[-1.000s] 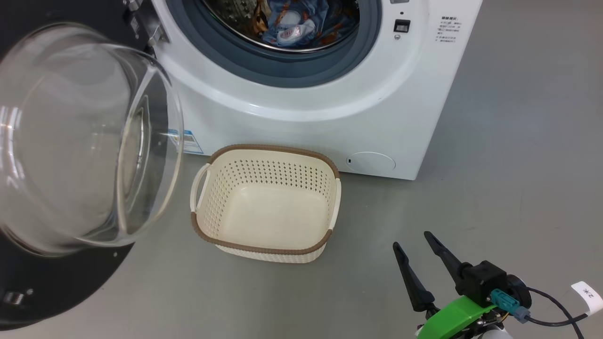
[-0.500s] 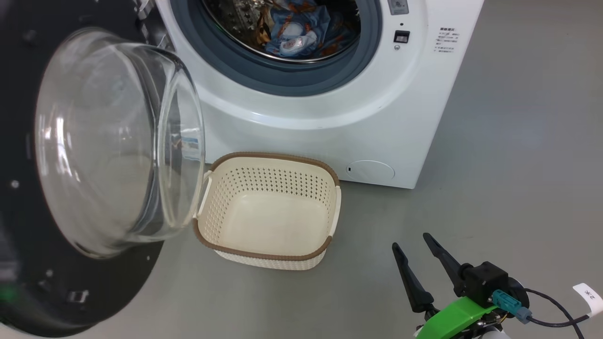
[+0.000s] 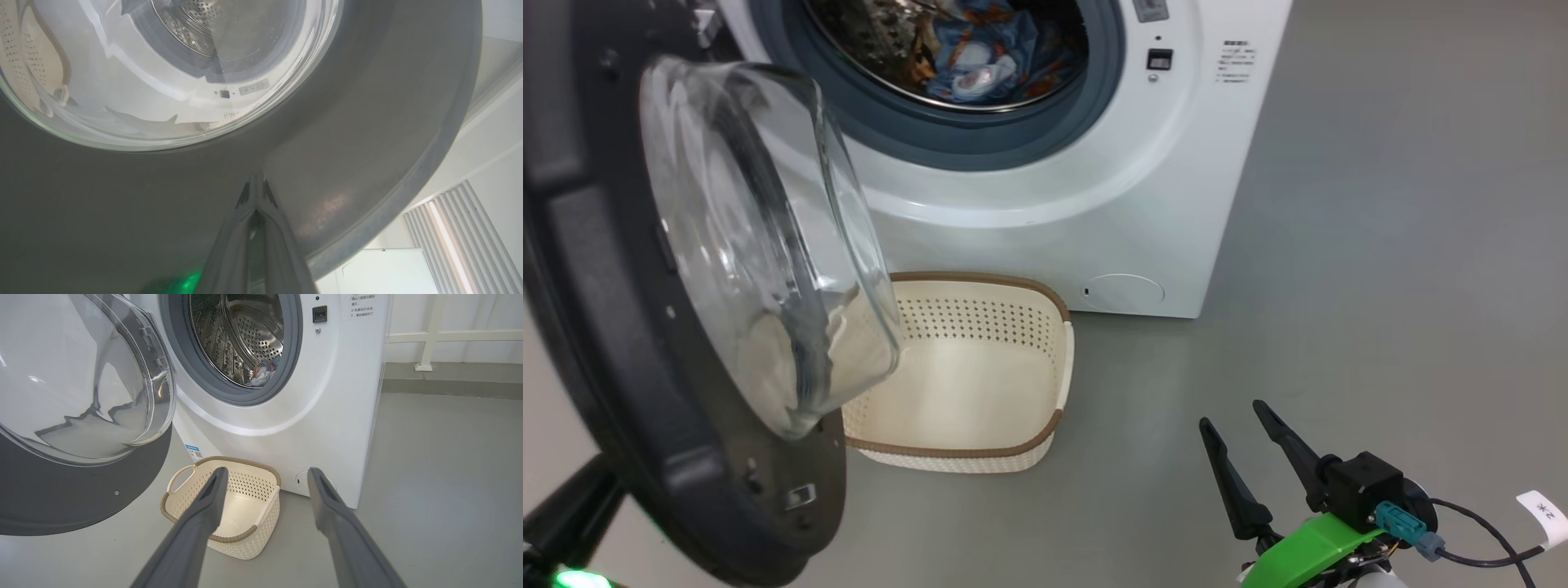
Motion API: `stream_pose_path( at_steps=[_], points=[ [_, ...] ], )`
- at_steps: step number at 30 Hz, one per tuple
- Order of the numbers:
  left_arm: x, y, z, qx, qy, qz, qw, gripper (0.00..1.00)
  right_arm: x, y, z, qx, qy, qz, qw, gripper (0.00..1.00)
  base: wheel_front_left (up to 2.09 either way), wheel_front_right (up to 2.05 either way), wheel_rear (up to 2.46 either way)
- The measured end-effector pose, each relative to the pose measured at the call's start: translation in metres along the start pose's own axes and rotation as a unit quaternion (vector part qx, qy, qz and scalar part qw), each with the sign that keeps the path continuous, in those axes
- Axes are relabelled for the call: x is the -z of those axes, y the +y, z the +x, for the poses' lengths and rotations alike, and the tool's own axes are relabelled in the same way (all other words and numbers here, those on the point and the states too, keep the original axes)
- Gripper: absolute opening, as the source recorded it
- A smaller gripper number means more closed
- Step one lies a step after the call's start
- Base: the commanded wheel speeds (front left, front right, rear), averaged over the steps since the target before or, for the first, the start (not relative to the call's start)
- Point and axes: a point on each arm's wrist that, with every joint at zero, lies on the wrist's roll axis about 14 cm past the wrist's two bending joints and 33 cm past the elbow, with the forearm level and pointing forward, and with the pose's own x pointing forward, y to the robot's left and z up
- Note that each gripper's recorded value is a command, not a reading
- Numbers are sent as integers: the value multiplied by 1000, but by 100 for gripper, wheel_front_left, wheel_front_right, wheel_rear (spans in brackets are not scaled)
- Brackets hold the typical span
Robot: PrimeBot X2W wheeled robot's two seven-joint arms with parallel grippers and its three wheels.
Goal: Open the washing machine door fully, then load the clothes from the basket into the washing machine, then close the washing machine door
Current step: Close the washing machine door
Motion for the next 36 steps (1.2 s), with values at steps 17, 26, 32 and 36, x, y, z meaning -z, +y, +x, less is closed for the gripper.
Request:
stream_pose_path(
  at_steps=[17,26,32,36],
  points=[
    [65,4,73,46,95,-23,994,0,-3,-41,-24,68,-6,3,998,100,0,0,0],
    [88,3,119,70,129,-30,989,0,-4,-67,-42,112,-6,2,994,100,0,0,0],
    [103,4,154,83,145,-42,985,0,-2,-82,-53,139,-5,6,990,100,0,0,0],
    [109,5,171,89,146,-49,984,0,-7,-91,-56,152,-11,8,988,100,0,0,0]
  ],
)
